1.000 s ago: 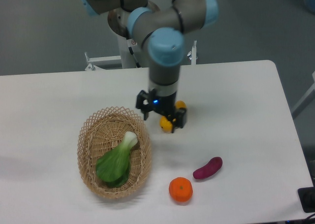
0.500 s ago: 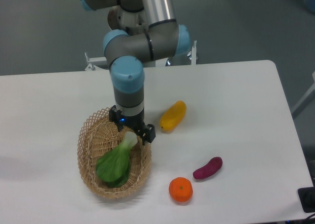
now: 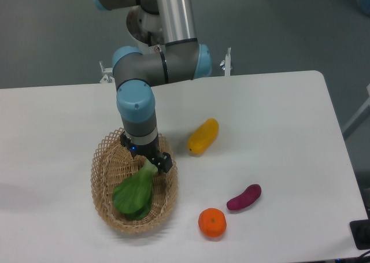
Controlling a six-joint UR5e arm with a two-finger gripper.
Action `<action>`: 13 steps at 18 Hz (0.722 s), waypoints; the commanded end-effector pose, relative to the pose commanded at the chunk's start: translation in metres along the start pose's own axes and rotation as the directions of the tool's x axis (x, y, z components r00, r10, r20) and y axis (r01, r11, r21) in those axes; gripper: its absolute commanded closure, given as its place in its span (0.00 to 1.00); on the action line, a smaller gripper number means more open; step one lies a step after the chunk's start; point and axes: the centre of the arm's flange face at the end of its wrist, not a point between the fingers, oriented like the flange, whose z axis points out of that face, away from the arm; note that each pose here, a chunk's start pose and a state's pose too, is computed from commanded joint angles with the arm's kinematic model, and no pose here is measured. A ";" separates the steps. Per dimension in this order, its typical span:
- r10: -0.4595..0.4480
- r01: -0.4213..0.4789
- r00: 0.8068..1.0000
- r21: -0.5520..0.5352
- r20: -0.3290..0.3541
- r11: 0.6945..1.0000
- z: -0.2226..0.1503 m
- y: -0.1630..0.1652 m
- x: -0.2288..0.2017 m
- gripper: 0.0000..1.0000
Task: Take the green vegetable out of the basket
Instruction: 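Lower the gripper onto the bok choy stem and close it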
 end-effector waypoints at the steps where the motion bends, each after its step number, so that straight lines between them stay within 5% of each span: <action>1: 0.000 0.000 1.000 0.004 0.004 1.000 0.002 -0.001 -0.001 0.00; 5: 0.000 0.000 1.000 0.017 0.020 1.000 0.004 -0.002 -0.003 0.00; 13: 0.009 -0.010 0.999 0.028 0.032 1.000 0.000 -0.004 -0.005 0.49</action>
